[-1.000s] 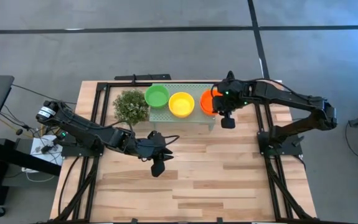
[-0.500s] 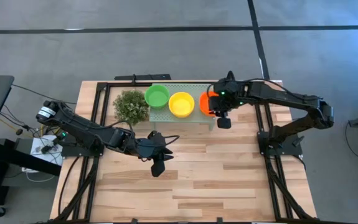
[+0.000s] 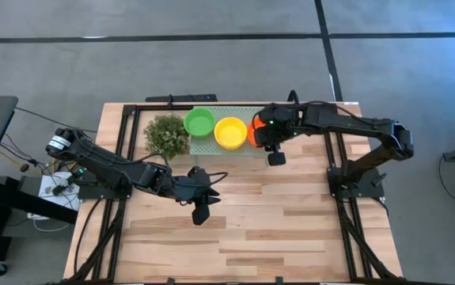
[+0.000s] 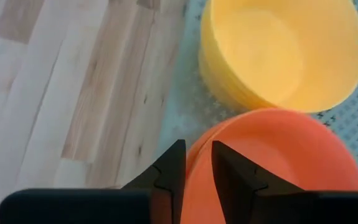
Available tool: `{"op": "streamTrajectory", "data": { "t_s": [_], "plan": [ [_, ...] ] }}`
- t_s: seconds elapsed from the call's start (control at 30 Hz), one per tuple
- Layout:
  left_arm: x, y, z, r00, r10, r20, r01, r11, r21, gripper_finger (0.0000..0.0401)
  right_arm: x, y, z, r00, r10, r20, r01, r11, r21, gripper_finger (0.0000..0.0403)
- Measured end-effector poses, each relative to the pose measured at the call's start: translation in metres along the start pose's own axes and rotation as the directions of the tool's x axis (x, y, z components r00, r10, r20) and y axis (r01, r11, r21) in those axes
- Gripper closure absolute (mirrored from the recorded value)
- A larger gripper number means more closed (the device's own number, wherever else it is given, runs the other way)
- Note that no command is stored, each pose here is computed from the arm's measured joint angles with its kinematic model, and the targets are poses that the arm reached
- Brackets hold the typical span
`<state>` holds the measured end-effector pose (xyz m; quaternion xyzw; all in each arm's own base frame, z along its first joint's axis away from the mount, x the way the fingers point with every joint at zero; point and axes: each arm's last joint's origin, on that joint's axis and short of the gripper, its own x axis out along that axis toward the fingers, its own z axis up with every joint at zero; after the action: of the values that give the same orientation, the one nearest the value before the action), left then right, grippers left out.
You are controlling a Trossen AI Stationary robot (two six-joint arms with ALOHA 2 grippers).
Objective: Pick & Place Mini bowls
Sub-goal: Stack the orange bowl on the orange bowl on the shelf, then return to Home Position
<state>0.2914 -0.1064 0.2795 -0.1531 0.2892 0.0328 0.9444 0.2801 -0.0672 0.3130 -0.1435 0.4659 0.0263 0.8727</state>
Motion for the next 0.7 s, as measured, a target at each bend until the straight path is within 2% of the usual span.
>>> {"op": "streamTrajectory", "data": {
  "t_s": [0.2, 0.37, 0.43, 0.57, 0.63, 0.7],
  "plan": [
    [0.0, 0.0, 0.0, 1.0, 0.0, 0.0, 0.0, 1.0, 0.0, 0.0306, -0.014, -0.001, 0.004, 1.0, 0.011, -0.023, -0.01, 1.0, 0.007, 0.033],
    [0.0, 0.0, 0.0, 1.0, 0.0, 0.0, 0.0, 1.0, 0.0, 0.0306, -0.039, 0.002, 0.014, 0.998, 0.034, -0.043, -0.029, 0.993, 0.114, 0.033],
    [0.0, 0.0, 0.0, 1.0, 0.0, 0.0, 0.0, 1.0, 0.006, 0.0306, -0.05, 0.007, 0.018, 0.997, 0.052, -0.05, -0.046, 0.992, 0.116, 0.033],
    [-0.003, 0.0, 0.002, 1.0, -0.004, 0.009, 0.004, 0.999, 0.054, 0.0306, -0.077, 0.023, 0.021, 0.998, 0.059, 0.021, -0.06, 0.996, 0.067, 0.033],
    [-0.011, 0.002, 0.005, 1.0, -0.004, 0.024, 0.002, 0.997, 0.075, 0.0306, -0.09, 0.032, 0.017, 0.996, 0.059, 0.068, -0.062, 0.997, 0.048, 0.033],
    [-0.026, 0.005, 0.009, 0.999, 0.018, 0.051, -0.025, 0.989, 0.145, 0.0306, -0.102, 0.042, 0.009, 0.992, 0.065, 0.104, -0.07, 0.996, 0.048, 0.033]
  ]
}}
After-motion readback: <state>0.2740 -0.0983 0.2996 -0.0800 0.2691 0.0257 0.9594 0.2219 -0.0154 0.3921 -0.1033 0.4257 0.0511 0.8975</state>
